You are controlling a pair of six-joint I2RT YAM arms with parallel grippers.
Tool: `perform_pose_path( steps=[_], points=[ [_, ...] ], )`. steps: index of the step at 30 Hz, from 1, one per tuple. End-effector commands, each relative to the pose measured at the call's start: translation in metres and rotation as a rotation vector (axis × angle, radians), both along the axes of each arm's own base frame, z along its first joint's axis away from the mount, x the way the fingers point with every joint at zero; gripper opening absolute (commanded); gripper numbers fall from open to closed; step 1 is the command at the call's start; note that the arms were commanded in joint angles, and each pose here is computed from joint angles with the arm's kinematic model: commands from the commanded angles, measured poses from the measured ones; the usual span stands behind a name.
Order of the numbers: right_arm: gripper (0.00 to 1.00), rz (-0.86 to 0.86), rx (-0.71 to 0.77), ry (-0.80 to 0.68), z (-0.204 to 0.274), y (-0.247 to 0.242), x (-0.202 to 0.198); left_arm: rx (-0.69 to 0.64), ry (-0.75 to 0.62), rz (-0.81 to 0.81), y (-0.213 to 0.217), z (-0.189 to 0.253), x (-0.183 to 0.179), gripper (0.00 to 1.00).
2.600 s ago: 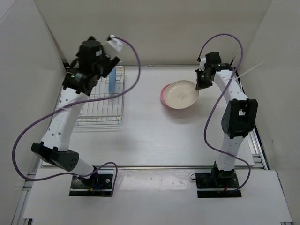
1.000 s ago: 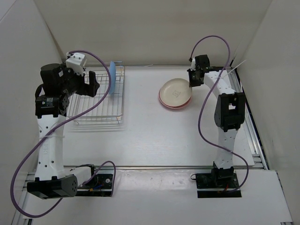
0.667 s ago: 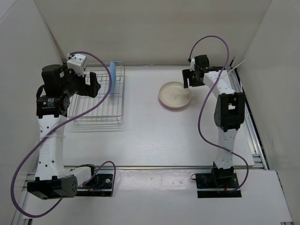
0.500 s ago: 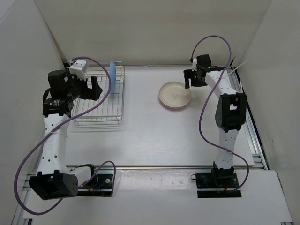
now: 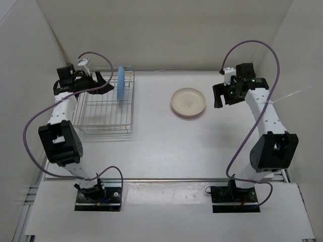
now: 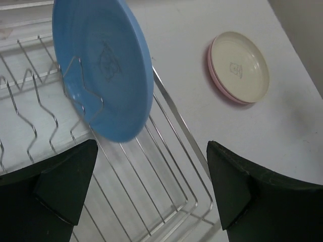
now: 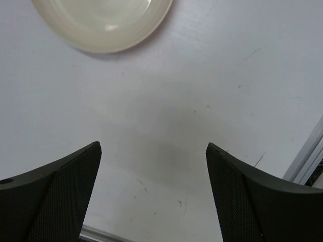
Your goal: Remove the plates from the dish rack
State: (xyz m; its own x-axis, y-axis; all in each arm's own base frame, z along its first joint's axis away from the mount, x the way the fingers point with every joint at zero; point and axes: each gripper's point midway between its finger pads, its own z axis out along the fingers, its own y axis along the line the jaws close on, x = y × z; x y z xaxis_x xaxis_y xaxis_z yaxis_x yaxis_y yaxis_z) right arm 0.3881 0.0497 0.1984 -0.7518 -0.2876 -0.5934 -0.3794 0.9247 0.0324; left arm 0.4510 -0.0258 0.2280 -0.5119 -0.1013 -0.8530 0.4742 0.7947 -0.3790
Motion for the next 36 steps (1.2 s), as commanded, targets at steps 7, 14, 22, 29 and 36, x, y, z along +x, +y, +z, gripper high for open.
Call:
perform_pose_path(
  steps=[7, 14, 22, 29, 36],
  points=[
    [0.87, 0.045, 0.033, 0.058, -0.007, 0.005, -0.034, -0.124, -0.069, -0.222, -0.031, 0.019, 0.058, 0.97],
    [0.87, 0.038, 0.043, 0.064, -0.007, 0.009, -0.035, -0.156, -0.026, -0.287, -0.057, 0.005, 0.076, 0.84],
    [0.87, 0.031, 0.047, 0.066, -0.009, 0.01, -0.033, -0.174, 0.009, -0.269, -0.056, -0.007, 0.082, 0.47],
    [0.87, 0.025, 0.038, 0.093, -0.019, 0.008, -0.035, -0.176, -0.015, -0.266, -0.057, 0.012, 0.079, 0.28],
    [0.86, 0.022, 0.035, 0.087, -0.016, 0.01, -0.034, -0.199, -0.002, -0.247, -0.049, 0.018, 0.078, 0.11]
  ],
)
